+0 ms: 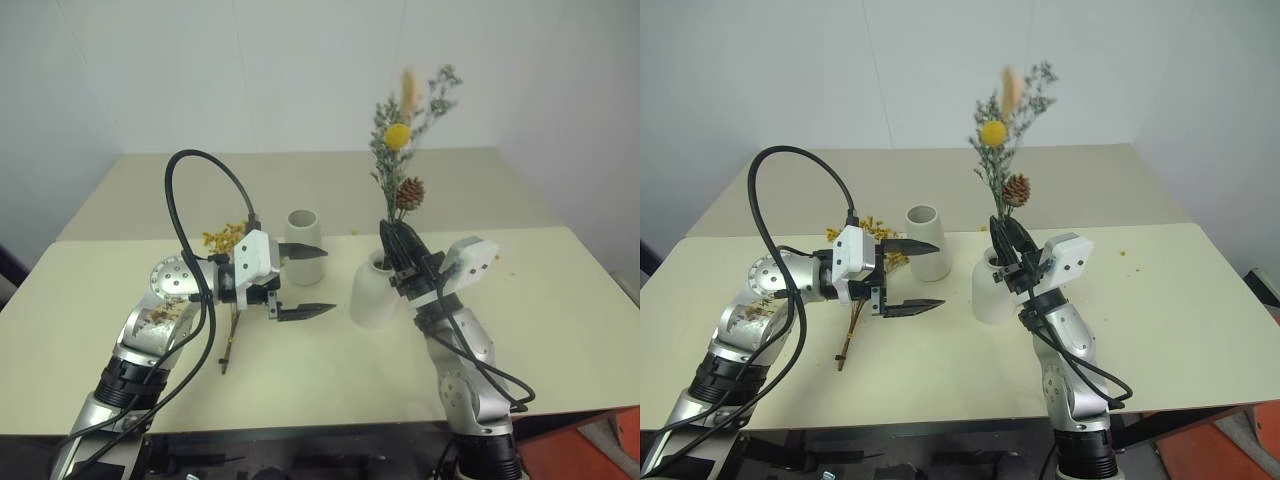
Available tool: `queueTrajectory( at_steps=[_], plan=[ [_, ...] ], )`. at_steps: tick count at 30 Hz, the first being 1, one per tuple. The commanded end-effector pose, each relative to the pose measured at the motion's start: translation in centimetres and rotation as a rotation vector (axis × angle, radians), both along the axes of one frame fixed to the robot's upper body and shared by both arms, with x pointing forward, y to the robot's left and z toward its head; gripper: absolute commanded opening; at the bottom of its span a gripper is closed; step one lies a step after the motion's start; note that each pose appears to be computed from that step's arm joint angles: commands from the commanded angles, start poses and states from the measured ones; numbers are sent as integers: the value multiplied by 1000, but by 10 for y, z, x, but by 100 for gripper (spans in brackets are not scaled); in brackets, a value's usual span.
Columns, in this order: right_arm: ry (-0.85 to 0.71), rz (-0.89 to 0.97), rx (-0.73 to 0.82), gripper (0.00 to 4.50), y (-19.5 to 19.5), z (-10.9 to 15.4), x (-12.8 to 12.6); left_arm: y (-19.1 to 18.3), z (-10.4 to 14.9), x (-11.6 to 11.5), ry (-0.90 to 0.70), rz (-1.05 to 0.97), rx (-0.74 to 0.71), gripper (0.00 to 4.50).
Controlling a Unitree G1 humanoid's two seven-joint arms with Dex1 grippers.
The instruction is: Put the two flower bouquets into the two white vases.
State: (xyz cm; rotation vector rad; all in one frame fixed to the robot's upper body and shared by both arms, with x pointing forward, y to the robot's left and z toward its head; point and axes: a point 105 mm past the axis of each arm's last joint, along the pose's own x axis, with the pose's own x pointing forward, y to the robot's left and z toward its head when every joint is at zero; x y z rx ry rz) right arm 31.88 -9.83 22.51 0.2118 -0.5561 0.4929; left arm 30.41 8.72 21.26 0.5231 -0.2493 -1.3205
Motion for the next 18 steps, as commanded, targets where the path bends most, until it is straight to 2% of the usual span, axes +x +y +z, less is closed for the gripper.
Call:
queueTrajectory(
  at_steps=[1, 6, 7, 13, 18],
  plan=[
    [-70, -2, 13, 257, -3, 13, -9, -1, 12, -1, -53, -5, -17, 450],
    [-68, -12, -21, 427, -10, 11, -21, 1, 13, 0, -63, 3, -12, 450],
    [-67, -7, -31, 447, -10, 9, -24, 1, 13, 0, -65, 1, -12, 450],
    [-62, 89, -154, 447, -2, -2, -46, -3, 12, 2, -64, -14, -21, 450],
    [-60, 122, -245, 447, 1, -7, -51, -5, 12, 3, -65, -22, -19, 450]
  ],
)
